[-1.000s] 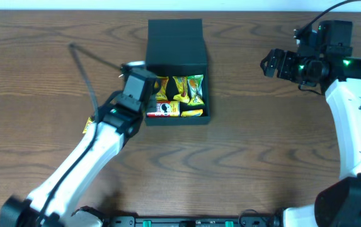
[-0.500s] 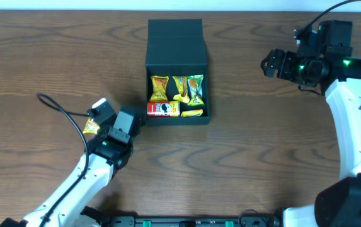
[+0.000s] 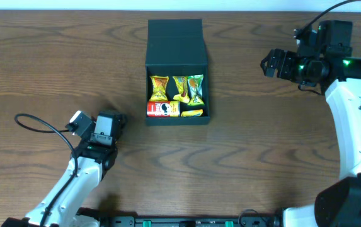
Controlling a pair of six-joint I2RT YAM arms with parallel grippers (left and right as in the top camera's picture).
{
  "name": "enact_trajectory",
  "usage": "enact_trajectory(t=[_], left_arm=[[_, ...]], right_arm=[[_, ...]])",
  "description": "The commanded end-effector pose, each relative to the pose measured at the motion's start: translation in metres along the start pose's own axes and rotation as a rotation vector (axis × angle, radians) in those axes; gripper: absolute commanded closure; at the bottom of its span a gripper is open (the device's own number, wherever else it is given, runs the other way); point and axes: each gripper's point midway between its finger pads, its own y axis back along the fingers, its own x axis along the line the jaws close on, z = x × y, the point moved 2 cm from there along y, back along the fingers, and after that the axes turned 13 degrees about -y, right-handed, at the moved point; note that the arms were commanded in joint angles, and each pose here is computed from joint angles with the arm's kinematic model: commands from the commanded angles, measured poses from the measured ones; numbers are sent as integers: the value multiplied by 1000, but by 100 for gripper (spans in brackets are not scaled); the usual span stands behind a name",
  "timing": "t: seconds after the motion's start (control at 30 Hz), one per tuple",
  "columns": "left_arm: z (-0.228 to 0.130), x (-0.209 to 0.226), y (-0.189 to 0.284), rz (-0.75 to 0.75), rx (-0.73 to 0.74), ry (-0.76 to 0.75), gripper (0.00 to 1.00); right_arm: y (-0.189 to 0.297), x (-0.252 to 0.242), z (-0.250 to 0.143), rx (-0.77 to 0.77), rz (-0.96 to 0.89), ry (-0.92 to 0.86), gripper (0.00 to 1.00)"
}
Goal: Pack container
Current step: 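Move the left gripper to the last Apollo packet and grasp it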
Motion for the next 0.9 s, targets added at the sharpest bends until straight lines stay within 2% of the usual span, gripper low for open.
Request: enact_trajectory(t=[0.0,0.2,0.43,0.8,0.87], left_arm=[[-5,1,-9,-15,46,-19,48],[-10,-13,-23,-92,100,-19,47],[-13,-15,-29,-98,110,-18,55],[-16,-12,-29,-87,123,-46,94],[-16,-12,-29,-87,123,-49,94]], right_arm=[[-1,5,-2,7,15,15,1],[-1,5,-2,7,14,15,1],[-1,5,-2,6,15,15,1],[-1,5,-2,7,15,15,1],[-1,5,-2,7,15,15,1]])
